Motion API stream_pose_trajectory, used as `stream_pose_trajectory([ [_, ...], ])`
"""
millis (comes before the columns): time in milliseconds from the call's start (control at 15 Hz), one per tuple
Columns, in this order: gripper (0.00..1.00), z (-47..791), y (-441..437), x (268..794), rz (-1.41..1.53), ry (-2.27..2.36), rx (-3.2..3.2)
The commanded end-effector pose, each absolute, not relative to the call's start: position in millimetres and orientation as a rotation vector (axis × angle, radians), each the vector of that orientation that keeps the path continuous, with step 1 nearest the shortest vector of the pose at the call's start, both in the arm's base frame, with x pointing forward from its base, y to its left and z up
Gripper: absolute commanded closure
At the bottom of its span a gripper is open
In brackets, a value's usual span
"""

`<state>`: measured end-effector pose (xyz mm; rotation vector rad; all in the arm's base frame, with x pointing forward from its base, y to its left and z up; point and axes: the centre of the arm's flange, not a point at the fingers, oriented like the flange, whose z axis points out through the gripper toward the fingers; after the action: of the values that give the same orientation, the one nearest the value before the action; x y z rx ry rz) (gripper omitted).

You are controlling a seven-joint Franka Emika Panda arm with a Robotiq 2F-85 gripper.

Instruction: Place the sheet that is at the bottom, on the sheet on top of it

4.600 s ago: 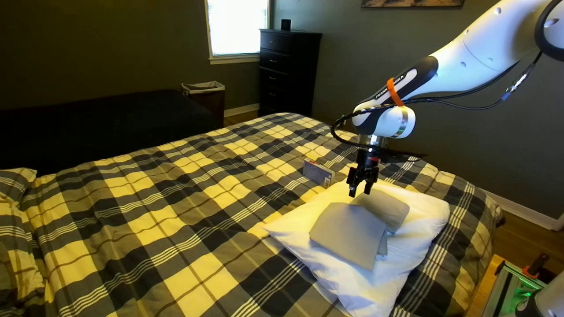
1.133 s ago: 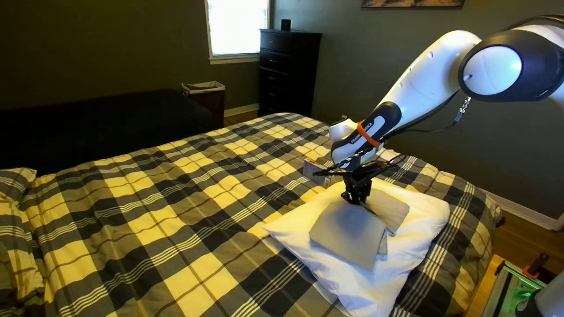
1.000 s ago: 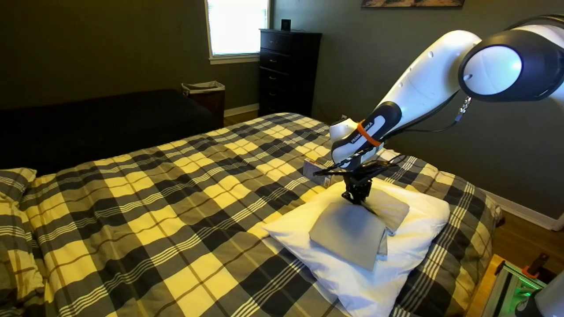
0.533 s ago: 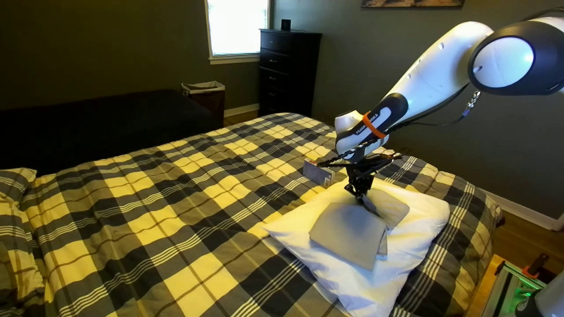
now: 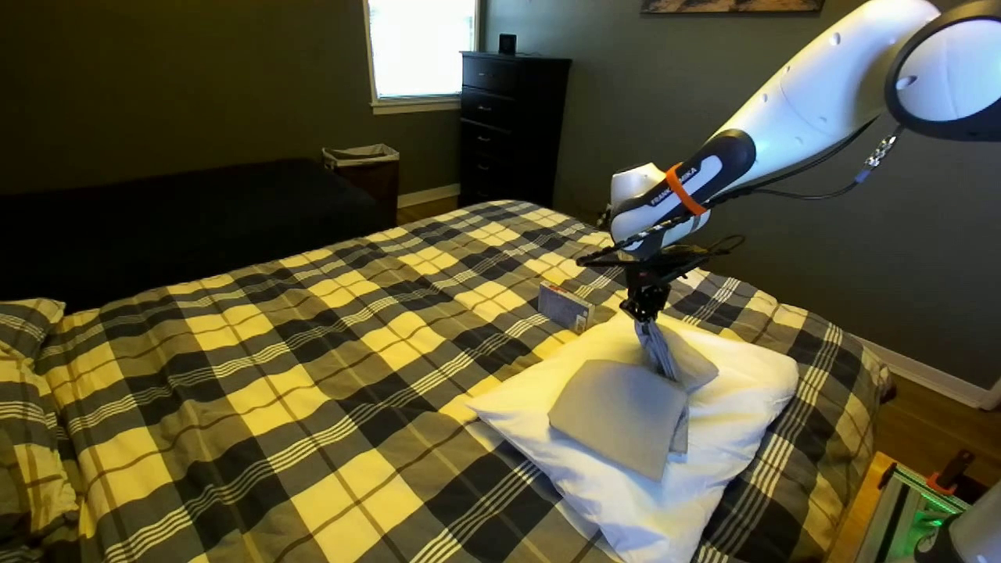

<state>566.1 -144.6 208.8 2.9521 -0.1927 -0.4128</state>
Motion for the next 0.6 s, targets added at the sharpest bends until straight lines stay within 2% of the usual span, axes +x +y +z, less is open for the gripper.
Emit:
stream_pose_trajectory([
  [0,0.98,239.3,-142.4,548.4,-0.396,-0.141,2.971],
  [533,0.98,286.8,-131.4,528.8,-0.349,-0.007,2.959],
])
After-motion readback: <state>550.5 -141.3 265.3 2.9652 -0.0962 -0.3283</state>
